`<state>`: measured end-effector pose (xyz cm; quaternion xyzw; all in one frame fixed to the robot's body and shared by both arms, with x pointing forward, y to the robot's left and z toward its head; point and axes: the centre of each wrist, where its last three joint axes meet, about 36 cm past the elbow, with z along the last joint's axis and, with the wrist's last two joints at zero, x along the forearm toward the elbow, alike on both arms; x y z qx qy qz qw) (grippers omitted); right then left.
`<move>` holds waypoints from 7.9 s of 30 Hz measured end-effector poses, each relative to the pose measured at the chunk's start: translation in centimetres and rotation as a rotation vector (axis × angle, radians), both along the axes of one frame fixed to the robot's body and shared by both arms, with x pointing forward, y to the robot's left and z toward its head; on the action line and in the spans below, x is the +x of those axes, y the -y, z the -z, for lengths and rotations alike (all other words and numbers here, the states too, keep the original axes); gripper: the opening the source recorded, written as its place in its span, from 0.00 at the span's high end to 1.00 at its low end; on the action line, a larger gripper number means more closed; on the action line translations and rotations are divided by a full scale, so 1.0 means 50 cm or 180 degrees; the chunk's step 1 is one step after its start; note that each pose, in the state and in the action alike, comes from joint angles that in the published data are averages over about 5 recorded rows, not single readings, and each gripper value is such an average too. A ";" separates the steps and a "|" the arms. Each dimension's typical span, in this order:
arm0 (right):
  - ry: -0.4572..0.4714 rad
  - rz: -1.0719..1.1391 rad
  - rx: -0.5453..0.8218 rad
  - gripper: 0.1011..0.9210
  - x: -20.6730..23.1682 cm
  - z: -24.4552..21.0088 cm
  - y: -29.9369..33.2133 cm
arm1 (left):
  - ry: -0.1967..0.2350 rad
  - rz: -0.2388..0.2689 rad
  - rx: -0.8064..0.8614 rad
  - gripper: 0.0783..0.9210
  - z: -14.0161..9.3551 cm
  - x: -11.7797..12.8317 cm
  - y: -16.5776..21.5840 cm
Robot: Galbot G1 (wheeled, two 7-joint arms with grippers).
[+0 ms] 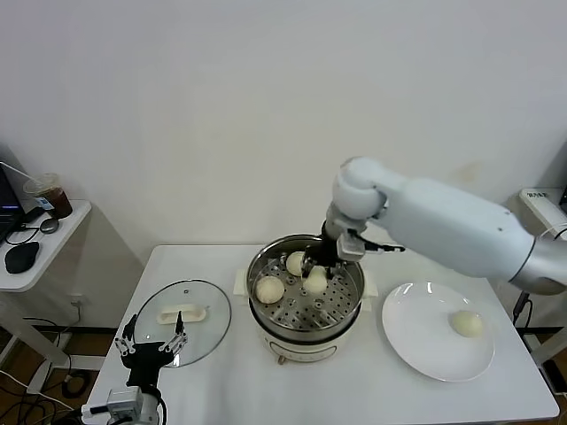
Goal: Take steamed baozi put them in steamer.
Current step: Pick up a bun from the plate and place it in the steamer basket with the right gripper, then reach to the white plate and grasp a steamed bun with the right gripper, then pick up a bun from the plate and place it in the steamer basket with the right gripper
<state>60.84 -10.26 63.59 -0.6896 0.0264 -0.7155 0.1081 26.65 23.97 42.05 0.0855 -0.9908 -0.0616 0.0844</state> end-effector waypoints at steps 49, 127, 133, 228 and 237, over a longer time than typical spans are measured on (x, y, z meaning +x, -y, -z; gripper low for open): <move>-0.0092 0.0845 0.0207 0.12 0.024 -0.062 0.084 | -0.0010 0.0047 -0.0026 0.12 0.005 0.006 0.005; -0.0109 0.5239 -0.0442 0.12 -0.017 0.361 0.765 | -0.0180 0.0071 -0.0030 0.12 0.012 -0.012 -0.015; -0.0088 0.5302 -0.0433 0.13 -0.019 0.365 0.774 | -0.0186 0.0072 -0.0026 0.12 0.013 -0.013 -0.015; -0.0499 0.4676 0.0037 0.26 0.085 0.084 0.071 | -0.0077 0.0043 -0.0051 0.12 -0.001 0.018 -0.014; -0.0508 0.4682 0.0115 0.12 0.082 0.049 0.093 | -0.0059 0.0036 -0.0054 0.12 -0.007 0.014 -0.011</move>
